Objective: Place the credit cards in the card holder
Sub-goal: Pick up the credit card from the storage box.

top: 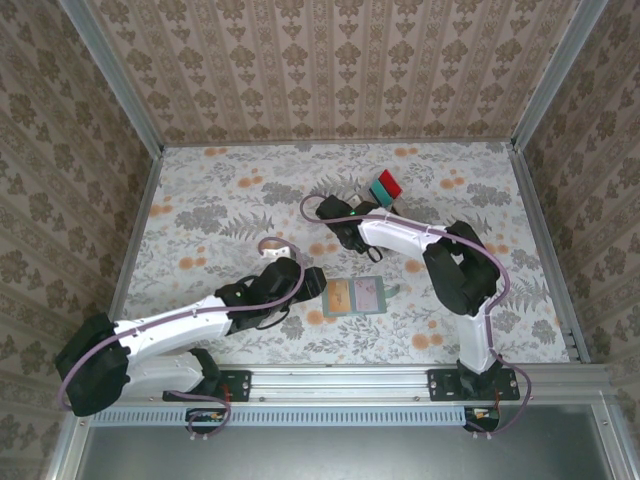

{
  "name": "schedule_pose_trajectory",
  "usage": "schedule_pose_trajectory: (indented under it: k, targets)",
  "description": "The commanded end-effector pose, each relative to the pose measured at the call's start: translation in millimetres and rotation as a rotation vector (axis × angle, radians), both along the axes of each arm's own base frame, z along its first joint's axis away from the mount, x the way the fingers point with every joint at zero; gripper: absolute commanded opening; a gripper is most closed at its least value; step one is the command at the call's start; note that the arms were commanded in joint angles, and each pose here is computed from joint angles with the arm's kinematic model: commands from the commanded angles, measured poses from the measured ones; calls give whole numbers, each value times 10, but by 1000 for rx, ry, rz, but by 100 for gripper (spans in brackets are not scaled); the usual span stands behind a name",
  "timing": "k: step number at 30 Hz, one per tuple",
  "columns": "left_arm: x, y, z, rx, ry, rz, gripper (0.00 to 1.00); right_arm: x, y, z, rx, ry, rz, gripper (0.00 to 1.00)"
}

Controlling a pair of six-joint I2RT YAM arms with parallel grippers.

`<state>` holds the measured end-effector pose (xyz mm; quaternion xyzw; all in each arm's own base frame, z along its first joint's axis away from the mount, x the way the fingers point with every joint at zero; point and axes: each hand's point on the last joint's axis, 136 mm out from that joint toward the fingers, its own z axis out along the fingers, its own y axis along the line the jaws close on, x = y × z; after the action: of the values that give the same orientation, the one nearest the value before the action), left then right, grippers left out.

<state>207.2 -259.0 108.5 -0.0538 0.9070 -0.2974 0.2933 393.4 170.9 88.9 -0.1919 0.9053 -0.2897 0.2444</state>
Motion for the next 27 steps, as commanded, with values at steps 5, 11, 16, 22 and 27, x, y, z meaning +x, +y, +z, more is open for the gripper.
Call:
schedule_pose_trajectory:
  k: [5, 11, 16, 22, 27]
  targets:
    - [20, -65, 7, -5, 22, -8, 66, -127, -24, 132, 68, 16, -14, 3]
    - [31, -68, 43, -16, 17, -1, 66, -313, 80, 375, 259, 39, -19, 3]
    - [49, -70, 70, -22, 15, 3, 66, -537, 109, 513, 513, 88, -56, 2]
    - [70, -82, 72, -27, 22, 4, 66, -799, 181, 587, 1040, 215, -144, 0]
    - [80, -110, 60, -28, 29, -2, 66, -940, 199, 759, 1357, 265, -146, 0]
